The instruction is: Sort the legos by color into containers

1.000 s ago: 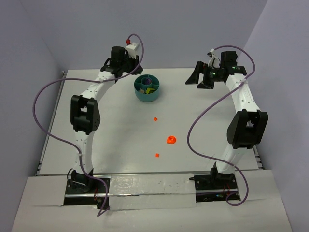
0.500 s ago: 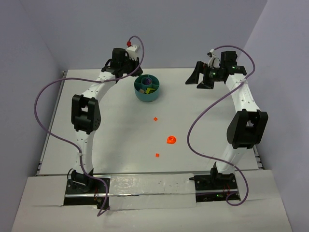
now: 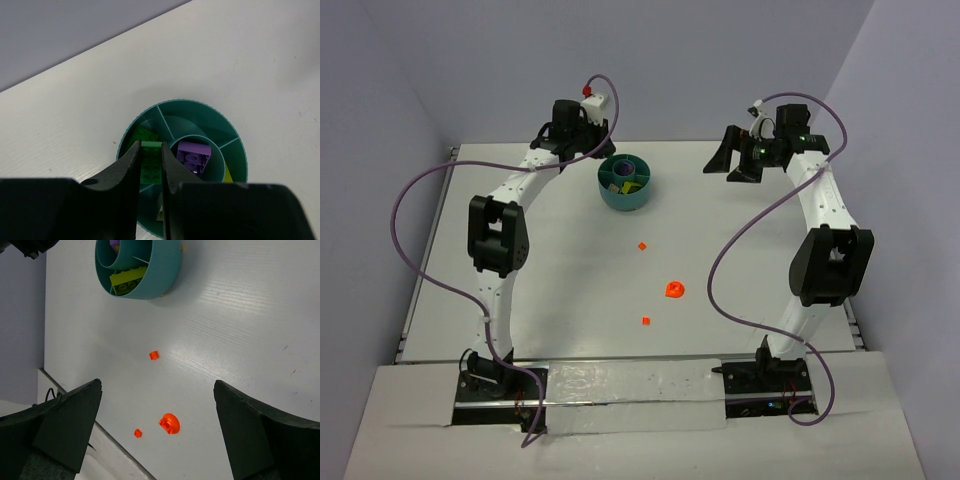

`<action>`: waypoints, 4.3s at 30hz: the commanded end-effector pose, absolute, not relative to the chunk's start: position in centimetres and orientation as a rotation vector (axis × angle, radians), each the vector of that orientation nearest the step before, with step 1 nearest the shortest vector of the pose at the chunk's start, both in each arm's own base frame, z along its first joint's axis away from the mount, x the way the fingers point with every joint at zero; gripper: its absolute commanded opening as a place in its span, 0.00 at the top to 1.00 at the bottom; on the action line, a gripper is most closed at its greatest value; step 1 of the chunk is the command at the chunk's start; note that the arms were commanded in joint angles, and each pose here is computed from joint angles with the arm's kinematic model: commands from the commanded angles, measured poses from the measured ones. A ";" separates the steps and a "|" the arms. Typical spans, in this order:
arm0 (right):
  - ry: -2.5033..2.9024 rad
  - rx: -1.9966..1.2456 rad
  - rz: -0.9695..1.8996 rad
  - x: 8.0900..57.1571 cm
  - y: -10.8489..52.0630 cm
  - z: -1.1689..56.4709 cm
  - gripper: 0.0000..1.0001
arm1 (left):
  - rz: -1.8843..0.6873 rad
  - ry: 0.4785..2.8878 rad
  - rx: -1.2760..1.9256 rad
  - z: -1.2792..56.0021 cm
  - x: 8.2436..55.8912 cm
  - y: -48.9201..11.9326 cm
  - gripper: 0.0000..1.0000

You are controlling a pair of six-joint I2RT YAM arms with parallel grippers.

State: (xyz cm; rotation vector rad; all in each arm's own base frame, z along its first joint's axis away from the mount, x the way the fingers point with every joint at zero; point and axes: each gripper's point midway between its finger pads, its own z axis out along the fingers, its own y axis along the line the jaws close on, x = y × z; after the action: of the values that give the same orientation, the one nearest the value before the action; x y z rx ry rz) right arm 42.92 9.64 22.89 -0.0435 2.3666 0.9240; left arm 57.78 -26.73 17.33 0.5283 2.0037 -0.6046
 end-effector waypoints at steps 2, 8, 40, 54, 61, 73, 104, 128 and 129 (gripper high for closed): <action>2.328 -0.082 0.914 43.7 10.0 24.4 0.00 | -0.594 2.023 0.519 16.7 57.8 -26.5 0.80; 2.329 -0.085 0.915 43.7 10.0 24.3 0.00 | -0.582 2.030 0.517 16.2 58.0 -26.4 0.79; 2.361 -0.443 0.669 40.7 13.5 23.2 0.00 | -0.642 1.795 0.307 31.6 56.5 -17.6 0.01; 2.407 -1.555 0.413 26.6 15.1 11.9 0.10 | -0.564 1.852 0.443 29.8 45.4 -12.3 0.01; 2.459 -1.565 0.382 25.4 15.4 9.7 0.36 | -0.598 1.848 0.444 29.5 43.9 -12.5 0.01; 2.882 -0.944 0.573 23.3 18.5 8.9 0.30 | -0.509 1.913 0.184 29.3 46.9 -10.0 0.01; 3.273 -0.255 0.235 24.2 18.7 3.2 0.07 | -0.419 1.936 0.100 27.3 47.1 -7.5 0.01; 3.350 -0.244 0.308 22.7 19.1 1.9 0.30 | -0.444 1.935 0.105 26.8 47.1 -7.9 0.01; 3.350 -0.244 0.305 22.7 19.0 2.0 0.32 | -0.448 1.936 0.108 26.7 47.2 -8.0 0.01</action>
State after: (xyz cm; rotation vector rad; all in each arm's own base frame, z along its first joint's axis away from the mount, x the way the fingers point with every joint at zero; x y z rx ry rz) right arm 23.31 19.38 1.67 -0.2611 3.3312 0.2982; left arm 46.75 -8.12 25.52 0.1130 1.9863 -0.4405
